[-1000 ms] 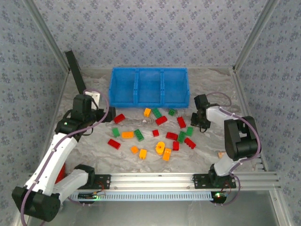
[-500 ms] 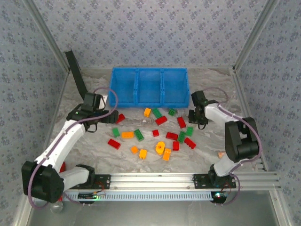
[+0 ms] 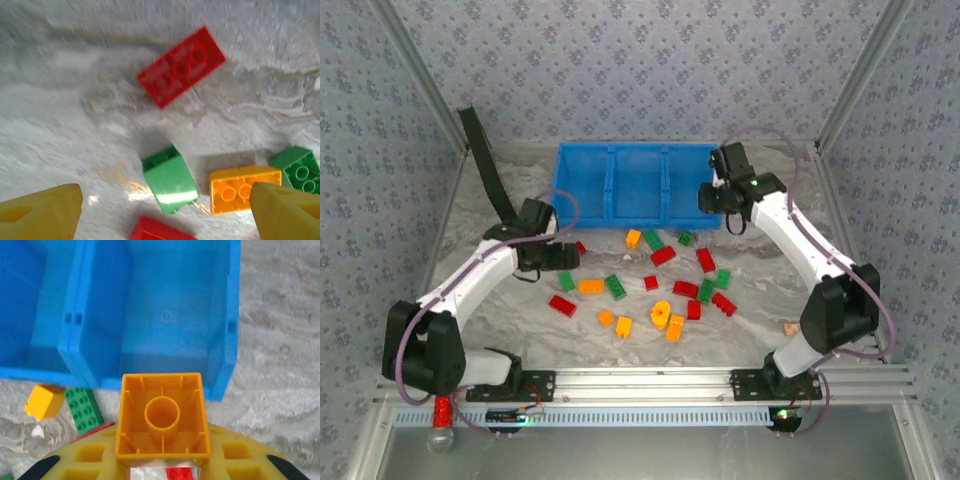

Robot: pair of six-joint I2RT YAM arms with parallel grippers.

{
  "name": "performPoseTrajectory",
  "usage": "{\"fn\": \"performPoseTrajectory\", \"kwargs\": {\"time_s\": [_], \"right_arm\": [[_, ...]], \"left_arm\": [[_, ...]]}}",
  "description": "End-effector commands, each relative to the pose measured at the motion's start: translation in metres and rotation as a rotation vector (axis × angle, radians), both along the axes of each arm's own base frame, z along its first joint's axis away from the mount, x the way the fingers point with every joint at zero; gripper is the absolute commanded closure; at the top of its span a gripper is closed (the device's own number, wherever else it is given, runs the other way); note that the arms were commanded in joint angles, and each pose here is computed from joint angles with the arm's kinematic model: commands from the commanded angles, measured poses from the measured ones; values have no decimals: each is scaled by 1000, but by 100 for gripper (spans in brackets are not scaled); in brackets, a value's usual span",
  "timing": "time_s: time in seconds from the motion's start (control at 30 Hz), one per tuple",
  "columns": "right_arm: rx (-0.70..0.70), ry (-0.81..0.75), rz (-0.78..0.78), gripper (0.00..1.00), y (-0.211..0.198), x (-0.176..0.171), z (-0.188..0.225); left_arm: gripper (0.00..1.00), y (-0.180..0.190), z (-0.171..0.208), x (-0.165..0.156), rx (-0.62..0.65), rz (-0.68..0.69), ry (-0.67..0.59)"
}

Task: Sort the legos into containers by color
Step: Place the lego in the container.

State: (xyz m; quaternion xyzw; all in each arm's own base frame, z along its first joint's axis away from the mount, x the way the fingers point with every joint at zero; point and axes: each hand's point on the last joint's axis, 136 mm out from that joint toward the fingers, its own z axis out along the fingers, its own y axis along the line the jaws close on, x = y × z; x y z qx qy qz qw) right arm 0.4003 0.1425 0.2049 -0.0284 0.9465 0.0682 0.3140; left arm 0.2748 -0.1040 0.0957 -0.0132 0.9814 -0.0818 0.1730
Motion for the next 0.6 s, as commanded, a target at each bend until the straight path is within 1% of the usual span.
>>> {"fn": "performPoseTrajectory", "kwargs": {"time_s": [0.0, 0.03, 0.2, 0.3, 0.57], "right_arm": [[-45, 23, 24, 74, 5, 19, -11], [-45, 23, 30, 74, 8, 25, -13], [-62, 30, 45, 74, 20, 56, -26], [-65, 43, 41, 75, 24, 68, -36], [-84, 128, 28, 73, 26, 83, -76]], "left_arm": [[14, -12, -10, -16, -72, 114, 70], [14, -15, -11, -14, -84, 122, 57], [14, -11, -20, -24, -77, 181, 67], [14, -9, -22, -25, -82, 202, 62], [17, -16, -41, -21, -114, 231, 78]]}}
